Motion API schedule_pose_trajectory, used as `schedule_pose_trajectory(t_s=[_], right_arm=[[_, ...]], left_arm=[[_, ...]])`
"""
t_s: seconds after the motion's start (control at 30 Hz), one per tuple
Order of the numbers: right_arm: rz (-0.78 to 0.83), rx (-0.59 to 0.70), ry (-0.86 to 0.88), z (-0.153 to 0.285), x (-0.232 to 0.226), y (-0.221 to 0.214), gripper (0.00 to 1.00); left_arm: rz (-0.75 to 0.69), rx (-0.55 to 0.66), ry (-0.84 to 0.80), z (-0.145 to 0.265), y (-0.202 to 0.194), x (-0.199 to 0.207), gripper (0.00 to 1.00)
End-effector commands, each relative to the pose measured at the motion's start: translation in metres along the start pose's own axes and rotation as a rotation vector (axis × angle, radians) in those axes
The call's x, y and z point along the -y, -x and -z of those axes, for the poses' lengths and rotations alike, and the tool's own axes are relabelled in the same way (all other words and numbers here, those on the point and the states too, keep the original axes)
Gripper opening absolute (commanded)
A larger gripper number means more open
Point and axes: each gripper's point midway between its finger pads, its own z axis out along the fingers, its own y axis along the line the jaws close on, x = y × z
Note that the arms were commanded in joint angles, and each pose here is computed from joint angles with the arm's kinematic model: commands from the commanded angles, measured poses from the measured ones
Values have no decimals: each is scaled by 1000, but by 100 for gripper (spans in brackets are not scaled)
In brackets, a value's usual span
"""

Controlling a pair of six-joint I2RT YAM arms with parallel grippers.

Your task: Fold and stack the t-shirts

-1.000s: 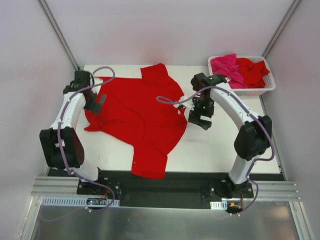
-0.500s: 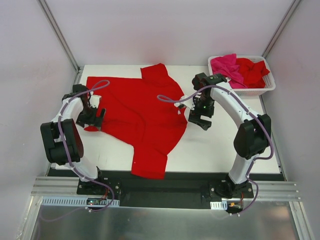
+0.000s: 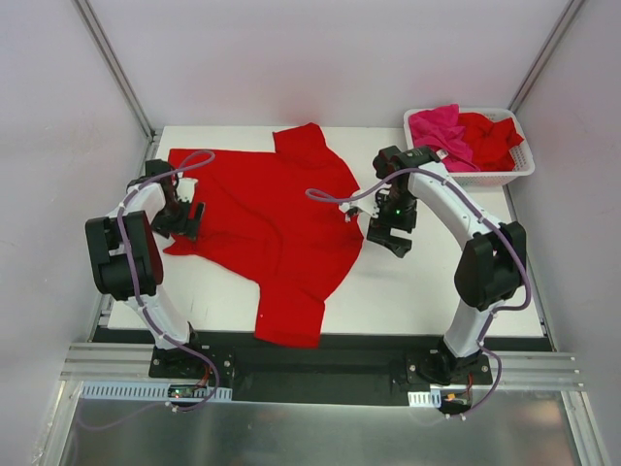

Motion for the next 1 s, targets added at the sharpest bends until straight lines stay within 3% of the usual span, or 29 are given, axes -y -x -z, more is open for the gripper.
schedule_pose_trajectory(t_s=[0.0,0.13,0.33,0.43,0.53,0.6,0.97], right_arm=[[-13,-119,189,23,-60,-39,96],[-16,-122,187,23,-59,-39,96],[-16,-125,190,23,-57,-37,96],[-15,-131,195,22,-56,-36,96],[-9,-124,195,22,-56,-34,96],[-7,-125,199,21,-56,-32,96],[4,-128,198,21,-54,-29,96]], left_arm=[[22,62,-4,3,20,-6,65],[26,46,-9,-3,16,-5,26],[26,48,10,1,13,-7,4],[27,67,36,11,15,-10,7],[25,93,64,24,16,-12,34],[23,97,67,26,13,-11,40],[19,68,60,23,-3,-7,36]])
